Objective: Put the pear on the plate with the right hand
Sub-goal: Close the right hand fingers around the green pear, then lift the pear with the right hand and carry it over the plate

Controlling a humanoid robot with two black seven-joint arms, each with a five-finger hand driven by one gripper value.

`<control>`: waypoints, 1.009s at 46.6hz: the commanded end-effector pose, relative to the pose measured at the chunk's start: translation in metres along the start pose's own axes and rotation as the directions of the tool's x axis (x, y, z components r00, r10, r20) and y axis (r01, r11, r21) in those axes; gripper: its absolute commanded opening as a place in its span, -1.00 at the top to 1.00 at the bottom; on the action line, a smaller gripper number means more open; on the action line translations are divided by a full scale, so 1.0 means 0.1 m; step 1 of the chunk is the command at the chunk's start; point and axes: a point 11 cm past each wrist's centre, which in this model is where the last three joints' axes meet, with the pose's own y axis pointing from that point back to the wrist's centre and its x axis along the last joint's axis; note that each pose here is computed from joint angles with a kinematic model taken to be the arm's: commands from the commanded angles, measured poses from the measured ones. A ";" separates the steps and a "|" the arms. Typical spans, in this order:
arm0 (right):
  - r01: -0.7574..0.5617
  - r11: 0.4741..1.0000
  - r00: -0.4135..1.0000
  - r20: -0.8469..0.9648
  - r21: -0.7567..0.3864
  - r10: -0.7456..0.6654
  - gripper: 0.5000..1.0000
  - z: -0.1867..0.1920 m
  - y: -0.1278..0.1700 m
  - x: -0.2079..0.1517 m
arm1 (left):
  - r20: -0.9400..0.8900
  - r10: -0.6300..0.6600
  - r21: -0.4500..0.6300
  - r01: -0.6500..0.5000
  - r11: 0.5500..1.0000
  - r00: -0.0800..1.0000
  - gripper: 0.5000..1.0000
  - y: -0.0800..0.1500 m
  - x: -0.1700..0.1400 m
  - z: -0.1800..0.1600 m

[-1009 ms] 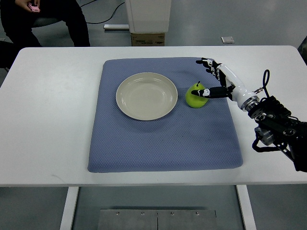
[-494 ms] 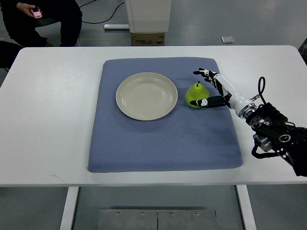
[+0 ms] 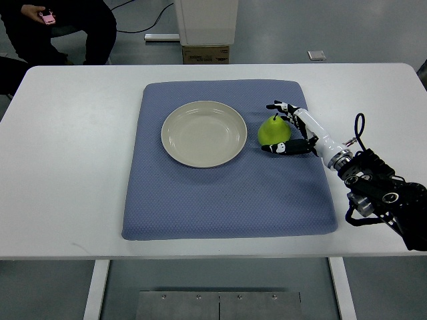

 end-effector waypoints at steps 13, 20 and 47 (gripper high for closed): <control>0.018 1.000 0.999 -0.026 -0.020 -0.019 1.00 0.06 0.01 -0.05 | 0.000 0.000 0.000 0.000 1.000 1.000 -1.00 0.00 0.00 0.00; -0.009 1.000 1.000 -0.023 -0.003 0.009 1.00 -0.01 -0.05 -0.01 | 0.000 0.000 0.000 0.000 1.000 1.000 -1.00 0.00 0.00 0.00; 0.031 0.981 0.999 -0.013 0.189 -0.029 1.00 -0.94 -0.53 0.02 | 0.000 0.000 0.000 0.000 1.000 1.000 -1.00 0.00 0.00 0.00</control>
